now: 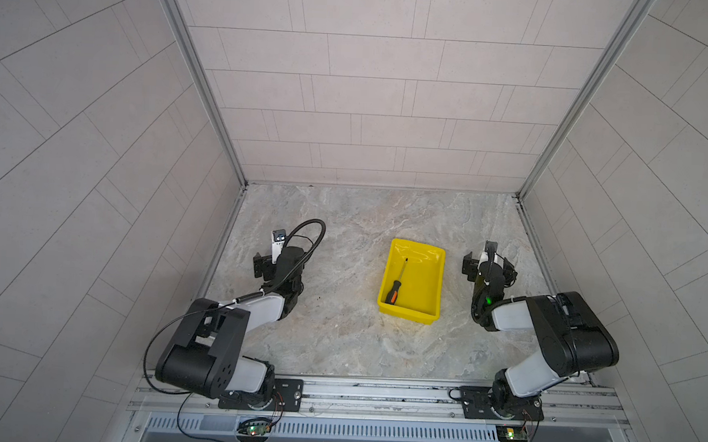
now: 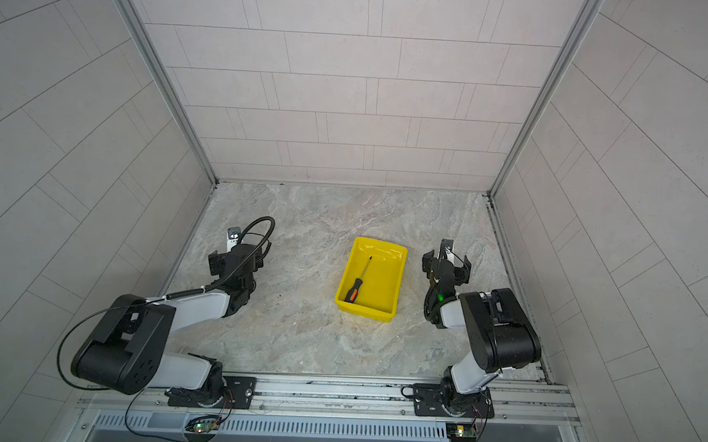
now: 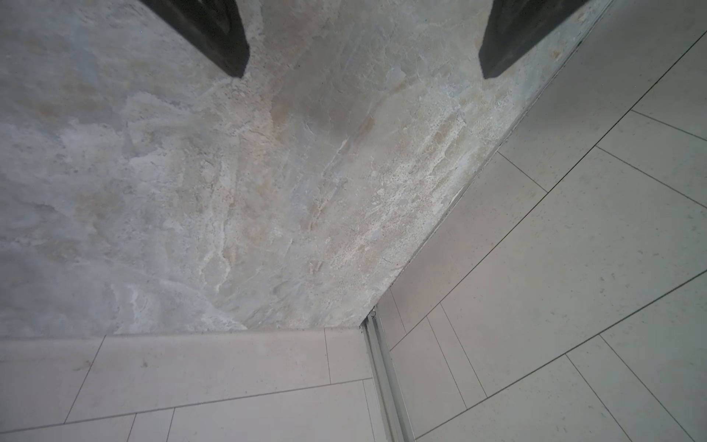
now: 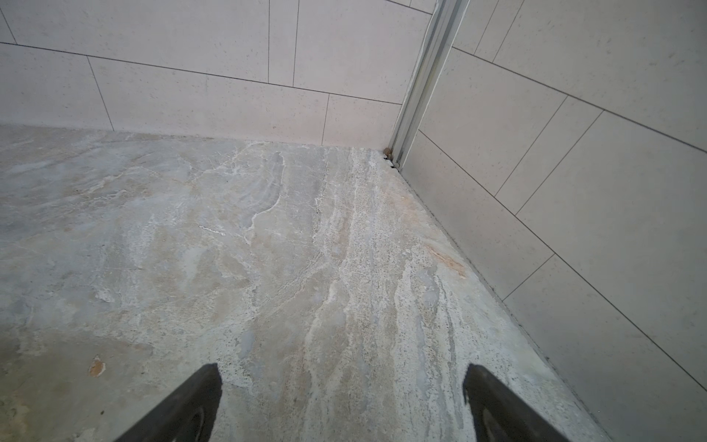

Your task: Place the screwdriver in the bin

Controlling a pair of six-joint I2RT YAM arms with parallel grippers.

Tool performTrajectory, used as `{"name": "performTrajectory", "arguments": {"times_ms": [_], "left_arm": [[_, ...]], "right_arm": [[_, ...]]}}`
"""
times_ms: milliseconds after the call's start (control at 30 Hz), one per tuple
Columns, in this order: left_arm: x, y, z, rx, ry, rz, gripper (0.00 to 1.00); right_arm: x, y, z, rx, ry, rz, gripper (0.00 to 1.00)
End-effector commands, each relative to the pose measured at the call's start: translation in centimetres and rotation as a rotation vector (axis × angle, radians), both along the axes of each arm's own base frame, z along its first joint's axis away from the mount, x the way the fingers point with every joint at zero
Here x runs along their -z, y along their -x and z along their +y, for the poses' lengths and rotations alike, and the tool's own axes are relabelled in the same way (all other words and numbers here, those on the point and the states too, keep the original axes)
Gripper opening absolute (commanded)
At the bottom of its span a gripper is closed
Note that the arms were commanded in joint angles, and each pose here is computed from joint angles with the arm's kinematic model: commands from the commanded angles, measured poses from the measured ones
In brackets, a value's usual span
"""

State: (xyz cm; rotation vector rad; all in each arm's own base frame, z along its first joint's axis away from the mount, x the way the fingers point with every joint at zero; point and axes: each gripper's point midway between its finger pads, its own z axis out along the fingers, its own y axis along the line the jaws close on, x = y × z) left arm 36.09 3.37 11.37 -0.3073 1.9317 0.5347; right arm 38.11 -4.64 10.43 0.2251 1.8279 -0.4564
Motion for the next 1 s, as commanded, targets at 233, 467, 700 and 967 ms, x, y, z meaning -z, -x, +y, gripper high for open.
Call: {"name": "performTrajectory", "arguments": {"times_ms": [233,467,700,967], "left_arm": [[0.1,-0.2,0.3,0.072,0.002,-0.137,1.0],[1.8,-2.0,0.5,0.083,0.028,-0.055,1.0],[1.9,-2.4,1.6,0.055,0.04,-0.1,1.0],[1.8,-2.3,1.5,0.058,0.041,-0.1,1.0]], "right_arm": [[0.6,0.3,-0.2,0.004,0.001,0.012,1.0],[0.5,0.2,-0.2,0.004,-0.002,0.009,0.99],[0.6,0.2,-0.2,0.005,-0.002,0.011,0.99],[0.6,0.2,-0.2,0.004,-0.003,0.013,0.99]]}}
